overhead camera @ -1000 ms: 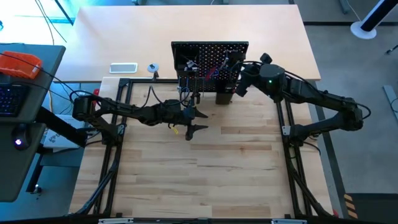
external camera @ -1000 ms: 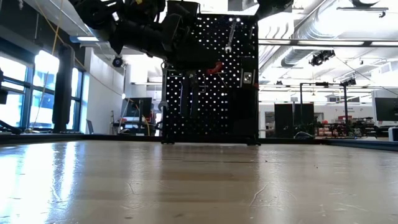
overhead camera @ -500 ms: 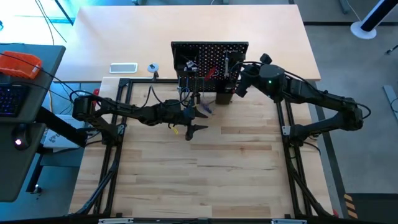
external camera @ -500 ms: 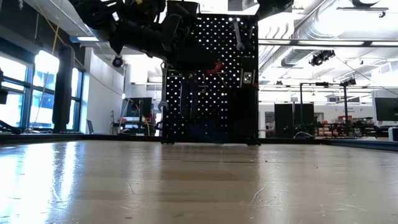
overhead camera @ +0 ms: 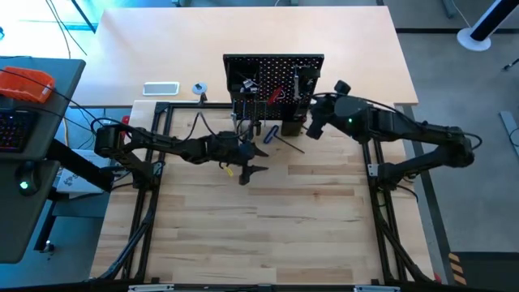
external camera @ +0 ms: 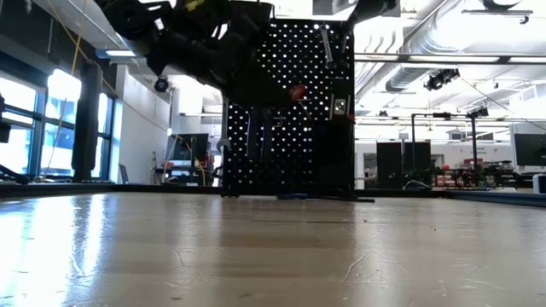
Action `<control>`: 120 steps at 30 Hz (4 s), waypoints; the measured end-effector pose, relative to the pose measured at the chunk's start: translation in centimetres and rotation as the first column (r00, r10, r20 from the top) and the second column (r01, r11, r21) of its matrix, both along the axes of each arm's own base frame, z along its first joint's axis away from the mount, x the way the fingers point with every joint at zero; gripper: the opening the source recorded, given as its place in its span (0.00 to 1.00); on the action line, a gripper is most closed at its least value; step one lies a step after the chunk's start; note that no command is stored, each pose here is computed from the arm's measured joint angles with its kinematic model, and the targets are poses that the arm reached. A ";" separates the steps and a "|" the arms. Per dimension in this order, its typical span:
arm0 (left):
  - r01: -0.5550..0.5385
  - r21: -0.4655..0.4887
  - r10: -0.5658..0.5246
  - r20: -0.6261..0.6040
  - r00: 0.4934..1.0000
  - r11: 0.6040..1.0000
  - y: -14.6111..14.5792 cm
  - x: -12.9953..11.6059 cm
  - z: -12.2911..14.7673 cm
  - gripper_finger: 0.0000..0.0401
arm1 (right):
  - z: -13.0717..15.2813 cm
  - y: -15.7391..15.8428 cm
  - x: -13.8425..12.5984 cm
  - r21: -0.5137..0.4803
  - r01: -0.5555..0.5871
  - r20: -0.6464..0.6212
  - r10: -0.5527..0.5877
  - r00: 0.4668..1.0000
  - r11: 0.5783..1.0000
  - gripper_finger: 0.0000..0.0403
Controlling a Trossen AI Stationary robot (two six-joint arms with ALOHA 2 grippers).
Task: Hang tools onto peg board
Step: Put the pick tool into the bin on the pegboard
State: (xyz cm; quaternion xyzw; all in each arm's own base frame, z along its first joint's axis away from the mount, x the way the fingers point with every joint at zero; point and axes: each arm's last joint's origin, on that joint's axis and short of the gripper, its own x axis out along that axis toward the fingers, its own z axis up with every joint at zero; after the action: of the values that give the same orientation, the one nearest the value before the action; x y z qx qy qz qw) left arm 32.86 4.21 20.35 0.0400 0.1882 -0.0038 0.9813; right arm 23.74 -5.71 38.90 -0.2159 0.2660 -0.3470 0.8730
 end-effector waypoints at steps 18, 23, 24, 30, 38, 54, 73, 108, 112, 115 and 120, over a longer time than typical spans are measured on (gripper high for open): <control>0.074 0.058 -0.057 -0.246 0.968 0.996 -2.2 -0.9 -2.1 0.54 | -1.8 8.1 -3.0 0.235 -0.096 -0.030 0.105 0.994 0.967 0.20; 0.041 0.026 -0.034 -0.228 0.973 0.999 -2.1 -1.8 -3.7 0.54 | -7.4 9.1 -1.5 0.418 -0.130 -0.032 0.157 0.987 0.899 0.20; 0.028 0.018 -0.024 -0.213 0.977 0.999 -2.0 -2.2 -4.2 0.54 | -8.9 9.2 -1.2 0.435 -0.144 -0.021 0.171 0.985 0.889 0.20; -0.063 -0.070 0.054 -0.122 0.991 0.996 -1.3 -4.6 -6.6 0.54 | -16.6 8.0 0.8 0.450 -0.275 0.219 0.194 0.956 0.849 0.20; -0.128 -0.061 0.121 -0.103 0.987 0.990 -1.1 -5.3 -7.2 0.54 | -22.8 2.1 3.6 0.496 -0.314 0.337 0.154 0.929 0.809 0.20; -0.265 -0.025 0.262 -0.097 0.960 0.964 0.2 -5.4 -7.1 0.54 | -27.3 -2.4 13.0 0.467 -0.146 0.164 0.077 0.983 0.872 0.19; -0.266 -0.031 0.261 -0.102 0.960 0.964 0.2 -5.4 -7.2 0.54 | -28.9 -3.7 13.1 0.502 0.109 0.156 -0.214 0.964 0.858 0.03; -0.283 0.009 0.283 -0.063 0.957 0.959 0.5 -5.1 -7.5 0.54 | -27.4 5.1 9.9 0.447 0.230 -0.147 -0.183 0.972 0.865 0.03; -0.309 0.016 0.309 -0.020 0.951 0.951 1.3 -4.0 -8.3 0.54 | -28.1 5.5 7.9 0.475 0.264 -0.144 -0.222 0.964 0.839 0.03; -0.329 0.020 0.329 -0.034 0.944 0.944 2.1 -2.7 -9.3 0.54 | -28.2 6.1 6.0 0.467 0.297 -0.098 -0.285 0.953 0.833 0.03; -0.420 0.030 0.421 -0.062 0.905 0.907 3.6 -0.6 -11.2 0.52 | -27.4 6.6 3.2 0.454 0.308 0.026 -0.358 0.933 0.836 0.03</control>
State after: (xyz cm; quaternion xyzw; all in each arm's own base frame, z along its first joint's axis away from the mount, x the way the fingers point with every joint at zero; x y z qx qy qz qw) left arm 32.30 7.78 9.20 0.0063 0.2255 0.2078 0.9518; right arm 26.93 0.89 11.54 0.0575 0.3230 -0.4354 0.8383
